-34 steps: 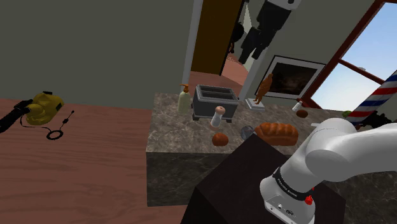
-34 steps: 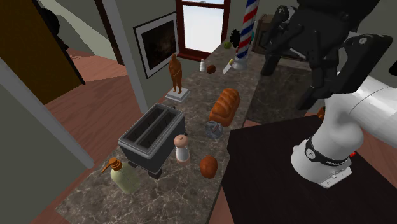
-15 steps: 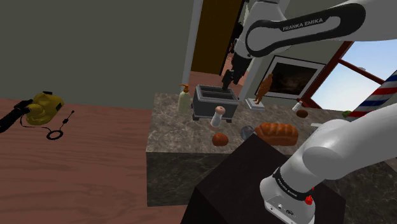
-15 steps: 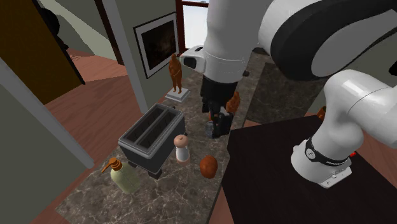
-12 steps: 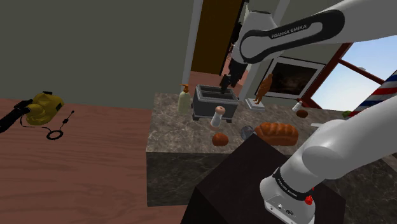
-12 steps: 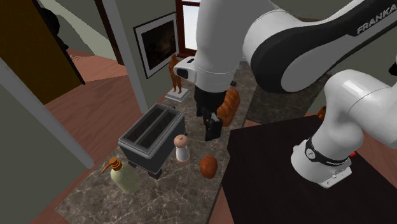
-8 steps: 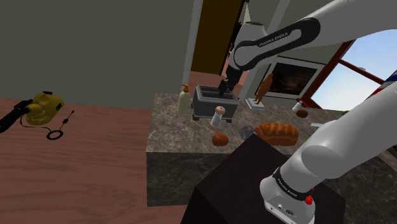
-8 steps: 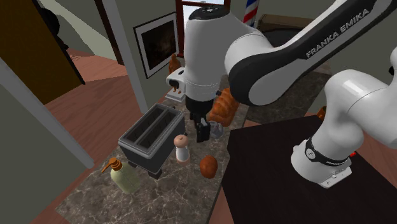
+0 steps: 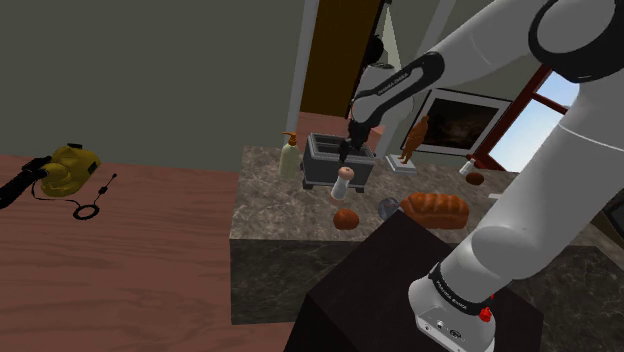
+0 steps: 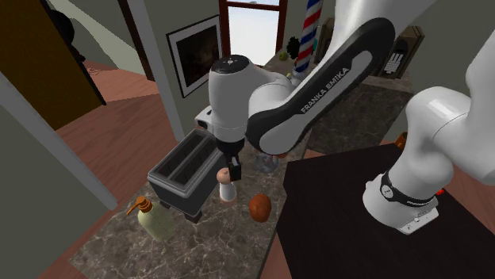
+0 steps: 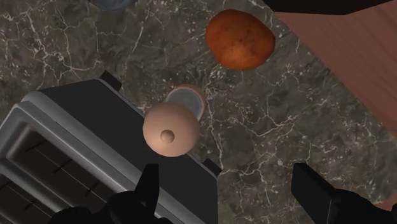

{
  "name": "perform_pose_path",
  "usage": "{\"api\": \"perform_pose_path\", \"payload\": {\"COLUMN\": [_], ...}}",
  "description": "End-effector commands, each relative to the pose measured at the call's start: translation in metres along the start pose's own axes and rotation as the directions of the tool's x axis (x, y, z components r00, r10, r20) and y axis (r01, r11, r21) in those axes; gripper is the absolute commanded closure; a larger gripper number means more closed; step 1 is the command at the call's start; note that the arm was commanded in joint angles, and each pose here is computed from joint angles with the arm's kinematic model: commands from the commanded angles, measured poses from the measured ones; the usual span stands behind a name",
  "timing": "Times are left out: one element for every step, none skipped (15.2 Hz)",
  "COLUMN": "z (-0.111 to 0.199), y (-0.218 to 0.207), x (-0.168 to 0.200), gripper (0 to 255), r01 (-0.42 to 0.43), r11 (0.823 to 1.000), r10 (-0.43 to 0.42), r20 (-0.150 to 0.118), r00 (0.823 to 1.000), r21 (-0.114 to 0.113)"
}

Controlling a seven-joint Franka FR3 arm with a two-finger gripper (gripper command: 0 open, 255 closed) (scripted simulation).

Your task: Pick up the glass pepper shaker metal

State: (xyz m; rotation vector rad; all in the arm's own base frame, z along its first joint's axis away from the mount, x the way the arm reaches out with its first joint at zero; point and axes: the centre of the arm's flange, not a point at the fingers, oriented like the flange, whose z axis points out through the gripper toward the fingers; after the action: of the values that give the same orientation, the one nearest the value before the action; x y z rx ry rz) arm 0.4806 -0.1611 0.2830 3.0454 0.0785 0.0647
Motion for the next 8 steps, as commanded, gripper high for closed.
{"api": "perform_pose_path", "payload": {"z": [0.024,0.036,0.047,0.058,0.069,0.08,0.09,0.095], "y": [0.013,0.019,0.024,0.03,0.036,0.042,0.047,0.047], "x": [0.008,0.011,0.015,0.019,0.023,0.026,0.03,0.029], "gripper": [0,0,0,0,0,0,0,0], "r01": [0.002,0.003,0.003,0.004,0.005,0.005,0.006,0.006], "r11": [1.0,1.0,1.0,1.0,1.0,1.0,1.0,1.0], "r10": [-0.002,-0.003,-0.003,-0.004,-0.004,-0.005,-0.006,-0.006], "r20": [0.005,0.008,0.011,0.014,0.016,0.019,0.022,0.022], "r00": [1.0,1.0,1.0,1.0,1.0,1.0,1.0,1.0], "r21": [-0.006,-0.009,-0.012,-0.014,-0.017,-0.02,-0.022,-0.022]}}
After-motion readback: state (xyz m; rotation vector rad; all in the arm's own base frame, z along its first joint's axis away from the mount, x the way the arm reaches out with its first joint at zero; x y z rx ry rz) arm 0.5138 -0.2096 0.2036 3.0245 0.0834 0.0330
